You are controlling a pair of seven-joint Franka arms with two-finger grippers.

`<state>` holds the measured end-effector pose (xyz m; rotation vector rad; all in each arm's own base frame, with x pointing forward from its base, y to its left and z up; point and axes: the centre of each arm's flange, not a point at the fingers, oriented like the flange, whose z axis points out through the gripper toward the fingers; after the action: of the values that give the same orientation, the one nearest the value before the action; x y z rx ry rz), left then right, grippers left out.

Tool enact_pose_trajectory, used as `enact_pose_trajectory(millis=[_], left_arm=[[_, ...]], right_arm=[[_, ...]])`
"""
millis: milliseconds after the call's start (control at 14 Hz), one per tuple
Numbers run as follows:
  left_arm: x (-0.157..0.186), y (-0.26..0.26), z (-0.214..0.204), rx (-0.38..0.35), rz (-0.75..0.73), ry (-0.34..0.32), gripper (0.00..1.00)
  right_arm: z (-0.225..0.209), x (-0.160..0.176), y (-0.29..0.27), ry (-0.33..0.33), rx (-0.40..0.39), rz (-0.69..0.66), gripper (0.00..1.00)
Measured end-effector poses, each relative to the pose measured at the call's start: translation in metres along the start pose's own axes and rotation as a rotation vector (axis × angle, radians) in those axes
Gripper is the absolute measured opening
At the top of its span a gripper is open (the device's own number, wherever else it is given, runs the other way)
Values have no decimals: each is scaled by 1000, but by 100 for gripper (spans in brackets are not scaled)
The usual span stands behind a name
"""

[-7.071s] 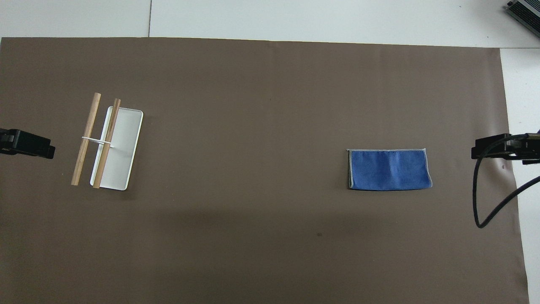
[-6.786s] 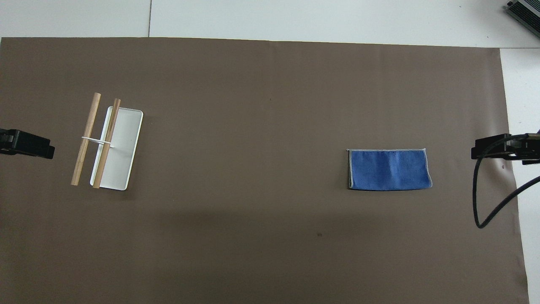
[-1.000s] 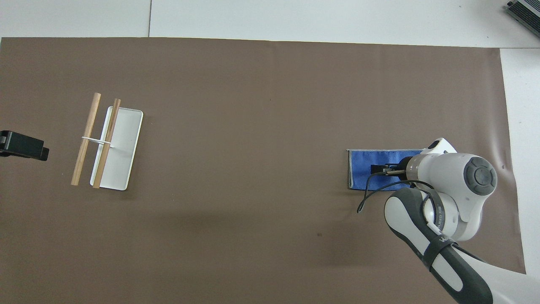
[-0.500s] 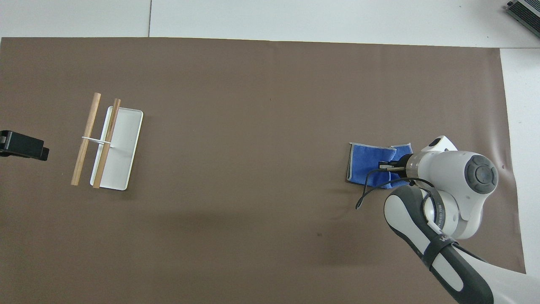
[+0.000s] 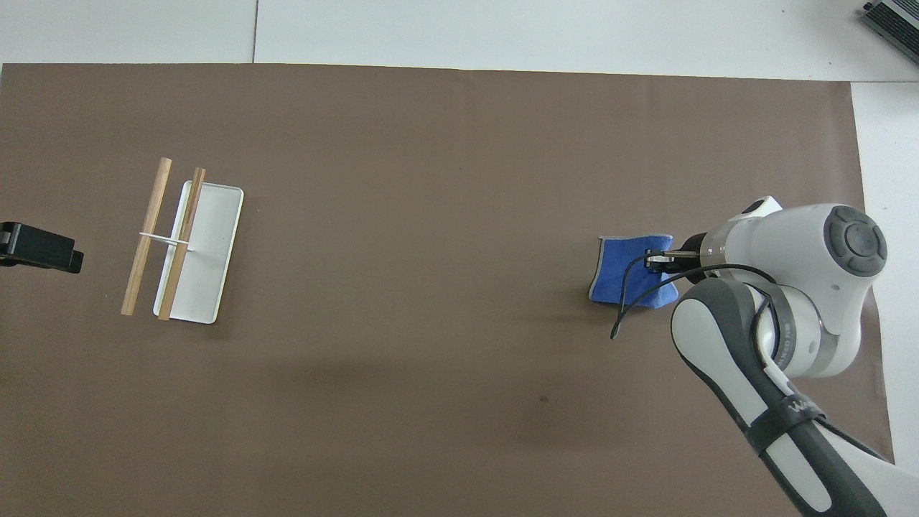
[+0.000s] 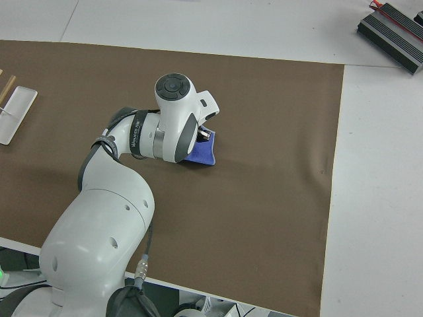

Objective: Right arm passes towel to left arm to hang
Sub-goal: 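Lift the blue towel with the right gripper toward the table center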

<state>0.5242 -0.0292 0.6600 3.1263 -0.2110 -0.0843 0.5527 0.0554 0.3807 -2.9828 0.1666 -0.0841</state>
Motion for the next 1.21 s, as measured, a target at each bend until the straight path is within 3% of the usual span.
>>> enact_pose_trajectory(millis=[429, 786, 1214], left_arm=[[0, 0, 0, 0, 0, 0, 100], [0, 0, 0, 0, 0, 0, 100], [1, 22, 0, -1, 21, 2, 100]], right_arm=[[-90, 4, -61, 24, 71, -2, 4], [-142, 1, -120, 39, 325, 67, 4], [-153, -14, -177, -62, 711, 203, 4]])
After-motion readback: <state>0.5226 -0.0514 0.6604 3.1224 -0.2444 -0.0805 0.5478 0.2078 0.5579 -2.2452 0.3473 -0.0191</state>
